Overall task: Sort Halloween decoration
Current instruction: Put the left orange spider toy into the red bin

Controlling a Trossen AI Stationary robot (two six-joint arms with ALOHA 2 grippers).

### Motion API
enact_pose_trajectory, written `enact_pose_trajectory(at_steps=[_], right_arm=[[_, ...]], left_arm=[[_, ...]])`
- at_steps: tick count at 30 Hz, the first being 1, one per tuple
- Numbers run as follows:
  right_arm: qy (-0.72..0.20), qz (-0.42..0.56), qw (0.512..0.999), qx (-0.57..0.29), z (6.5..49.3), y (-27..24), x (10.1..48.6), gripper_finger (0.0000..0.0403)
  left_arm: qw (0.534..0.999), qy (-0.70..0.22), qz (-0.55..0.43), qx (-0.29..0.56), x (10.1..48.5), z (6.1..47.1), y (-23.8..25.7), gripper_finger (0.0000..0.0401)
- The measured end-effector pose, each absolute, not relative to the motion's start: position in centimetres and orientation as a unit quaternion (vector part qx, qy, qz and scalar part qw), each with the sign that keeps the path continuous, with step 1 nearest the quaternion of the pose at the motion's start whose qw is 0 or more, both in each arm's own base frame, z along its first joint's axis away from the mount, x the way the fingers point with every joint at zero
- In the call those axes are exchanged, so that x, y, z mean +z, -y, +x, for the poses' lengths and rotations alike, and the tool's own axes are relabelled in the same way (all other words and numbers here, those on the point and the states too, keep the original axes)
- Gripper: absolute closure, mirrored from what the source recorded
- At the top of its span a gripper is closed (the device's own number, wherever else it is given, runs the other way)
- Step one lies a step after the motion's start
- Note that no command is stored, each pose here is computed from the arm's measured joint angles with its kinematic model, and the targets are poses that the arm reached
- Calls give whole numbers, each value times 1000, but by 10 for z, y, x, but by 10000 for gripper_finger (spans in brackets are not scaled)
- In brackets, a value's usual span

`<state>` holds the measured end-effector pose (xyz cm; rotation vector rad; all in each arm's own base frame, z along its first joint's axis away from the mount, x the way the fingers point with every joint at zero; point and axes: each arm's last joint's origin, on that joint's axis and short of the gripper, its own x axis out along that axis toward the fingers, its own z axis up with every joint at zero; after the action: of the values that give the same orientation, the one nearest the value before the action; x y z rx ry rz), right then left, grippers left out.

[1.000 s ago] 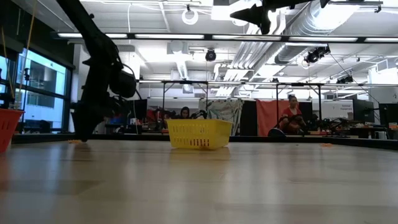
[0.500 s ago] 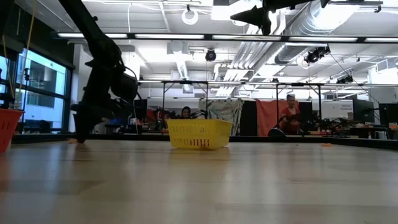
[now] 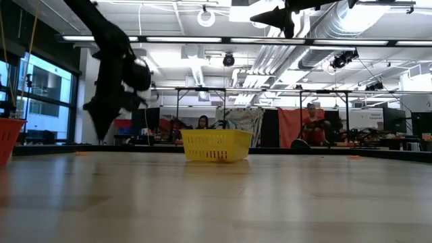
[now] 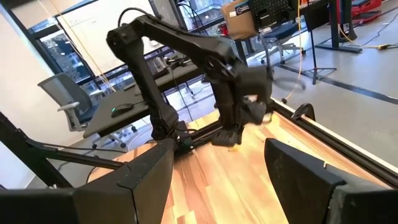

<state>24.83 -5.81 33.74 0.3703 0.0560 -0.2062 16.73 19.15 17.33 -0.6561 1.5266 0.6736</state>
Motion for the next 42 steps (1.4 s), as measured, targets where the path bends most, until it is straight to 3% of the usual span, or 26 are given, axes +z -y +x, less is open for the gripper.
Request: enact_pose_trajectory(at_steps=[6, 8, 15, 25, 30, 36, 42], right_arm=[[-29, 172, 979, -102, 248, 58, 337, 155], [-29, 171, 980, -102, 248, 58, 337, 155], [-29, 170, 979, -109, 248, 59, 337, 155], [-51, 173, 977, -112, 248, 58, 333, 155], [-54, 173, 977, -113, 248, 58, 332, 155], [-54, 173, 977, -114, 248, 58, 332, 155], [-54, 177, 976, -115, 248, 58, 332, 155]], left_arm=[[728, -546, -279, 305, 225, 168, -187, 401], [742, -516, -276, 326, 239, 164, -183, 401], [684, -566, -244, 389, 242, 144, -178, 380], [610, -644, -298, 352, 174, 137, -168, 254], [605, -647, -301, 352, 151, 137, -167, 208], [597, -654, -314, 341, 138, 141, -170, 195], [591, -661, -303, 350, 136, 145, -169, 213]])
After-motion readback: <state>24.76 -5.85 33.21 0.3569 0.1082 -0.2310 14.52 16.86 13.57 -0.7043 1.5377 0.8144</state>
